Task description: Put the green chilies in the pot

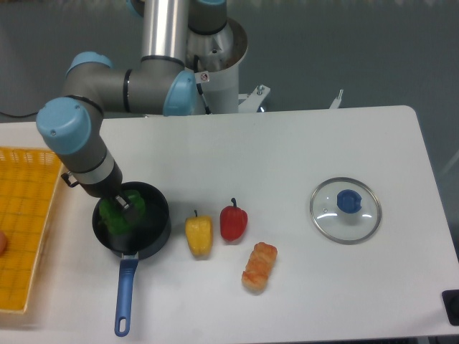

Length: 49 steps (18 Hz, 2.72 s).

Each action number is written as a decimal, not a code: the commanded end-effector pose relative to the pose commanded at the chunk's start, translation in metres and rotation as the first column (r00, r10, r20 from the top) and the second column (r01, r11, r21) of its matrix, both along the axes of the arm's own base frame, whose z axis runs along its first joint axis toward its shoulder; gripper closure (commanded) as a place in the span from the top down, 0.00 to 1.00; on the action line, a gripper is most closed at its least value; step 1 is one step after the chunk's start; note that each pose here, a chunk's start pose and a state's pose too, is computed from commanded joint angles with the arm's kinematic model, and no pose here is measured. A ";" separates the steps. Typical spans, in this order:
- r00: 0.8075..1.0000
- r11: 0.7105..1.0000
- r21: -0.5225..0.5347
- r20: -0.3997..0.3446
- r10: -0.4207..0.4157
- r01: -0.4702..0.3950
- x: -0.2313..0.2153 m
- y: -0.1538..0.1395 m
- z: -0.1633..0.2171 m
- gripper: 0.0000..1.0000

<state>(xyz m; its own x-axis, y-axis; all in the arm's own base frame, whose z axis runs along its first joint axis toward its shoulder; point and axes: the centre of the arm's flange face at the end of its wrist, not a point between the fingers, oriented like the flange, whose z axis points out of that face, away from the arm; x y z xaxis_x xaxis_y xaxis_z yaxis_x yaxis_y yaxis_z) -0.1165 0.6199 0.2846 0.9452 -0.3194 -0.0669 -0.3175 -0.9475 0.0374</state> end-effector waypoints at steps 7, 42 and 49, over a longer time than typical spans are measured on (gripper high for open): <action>1.000 1.000 -0.010 0.002 0.025 -0.024 -0.023 -0.005 -0.006 0.39; 0.995 1.000 0.008 -0.103 0.009 -0.008 -0.105 -0.046 0.045 1.00; 0.992 0.993 0.042 -0.066 -0.108 0.111 -0.180 -0.088 0.065 1.00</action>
